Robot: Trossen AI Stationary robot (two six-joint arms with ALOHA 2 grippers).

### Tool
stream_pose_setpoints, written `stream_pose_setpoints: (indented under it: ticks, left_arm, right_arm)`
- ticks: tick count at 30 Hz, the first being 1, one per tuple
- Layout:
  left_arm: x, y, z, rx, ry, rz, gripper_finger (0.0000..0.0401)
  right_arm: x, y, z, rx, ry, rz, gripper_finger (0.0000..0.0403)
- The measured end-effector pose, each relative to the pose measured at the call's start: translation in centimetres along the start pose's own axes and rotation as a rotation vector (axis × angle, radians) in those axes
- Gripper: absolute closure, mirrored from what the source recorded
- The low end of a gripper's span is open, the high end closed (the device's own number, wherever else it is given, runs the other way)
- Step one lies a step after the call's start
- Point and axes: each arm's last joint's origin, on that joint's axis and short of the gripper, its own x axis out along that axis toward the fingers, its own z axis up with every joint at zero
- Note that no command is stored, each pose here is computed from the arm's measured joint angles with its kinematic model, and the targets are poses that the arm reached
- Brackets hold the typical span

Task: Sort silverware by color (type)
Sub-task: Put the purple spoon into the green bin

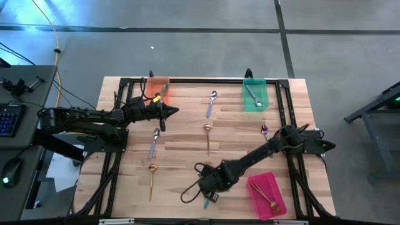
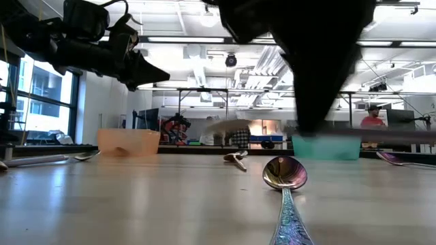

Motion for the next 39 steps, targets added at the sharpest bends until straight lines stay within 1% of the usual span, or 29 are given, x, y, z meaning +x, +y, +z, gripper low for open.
stream_pose_setpoints:
  ticks: [4,7,11,14,18,20,22,25,28,30,33,35,39]
  left_arm:
    - [0.0,0.0,0.0,0.0,0.001,0.0,0.0398]
    - [0.0,0.0,0.0,0.0,0.0,0.0,0.0398]
    - [0.0,0.0,0.0,0.0,0.0,-0.007,0.0398]
    - [0.0,0.0,0.0,0.001,-0.001,-0.009,0.0398]
    - [0.0,0.0,0.0,0.001,-0.001,-0.01,0.0398]
    - [0.0,0.0,0.0,0.001,-0.002,-0.01,0.0398]
    - [0.0,0.0,0.0,0.001,-0.002,-0.01,0.0398]
    - [0.0,0.0,0.0,0.002,-0.002,-0.01,0.0398]
    - [0.0,0.0,0.0,0.003,-0.002,-0.005,0.0398]
    - [0.0,0.0,0.0,0.004,-0.002,-0.001,0.0398]
    - [0.0,0.0,0.1,0.004,-0.005,-0.001,0.0398]
    - [0.0,0.0,0.1,0.004,-0.005,0.0,0.0398]
    - [0.0,0.0,0.1,0.002,-0.01,0.002,0.0398]
  right_arm:
    - [-2.5,-1.9,1.3,0.03,-0.007,-0.026,0.0398]
    - [-4.3,-4.0,2.7,0.032,-0.001,-0.057,0.0398]
    - [-6.8,-7.5,4.7,-0.064,-0.032,-0.148,0.0398]
    - [-7.9,-10.8,5.9,-0.116,-0.025,-0.2,0.0399]
    - [-8.5,-16.1,6.6,-0.111,-0.031,-0.216,0.04]
    - [-8.9,-19.1,6.6,-0.068,-0.05,-0.219,0.04]
    - [-9.4,-22.2,6.3,-0.001,-0.077,-0.229,0.04]
    - [-10.5,-27.0,5.0,0.152,-0.101,-0.274,0.04]
    - [-11.7,-31.5,3.3,0.297,-0.142,-0.346,0.04]
    - [-12.2,-33.9,2.4,0.353,-0.173,-0.382,0.04]
    - [-12.4,-37.2,2.0,0.415,-0.244,-0.392,0.04]
    - [-12.0,-39.2,2.1,0.454,-0.288,-0.376,0.04]
    - [-10.2,-42.7,1.9,0.516,-0.307,-0.329,0.04]
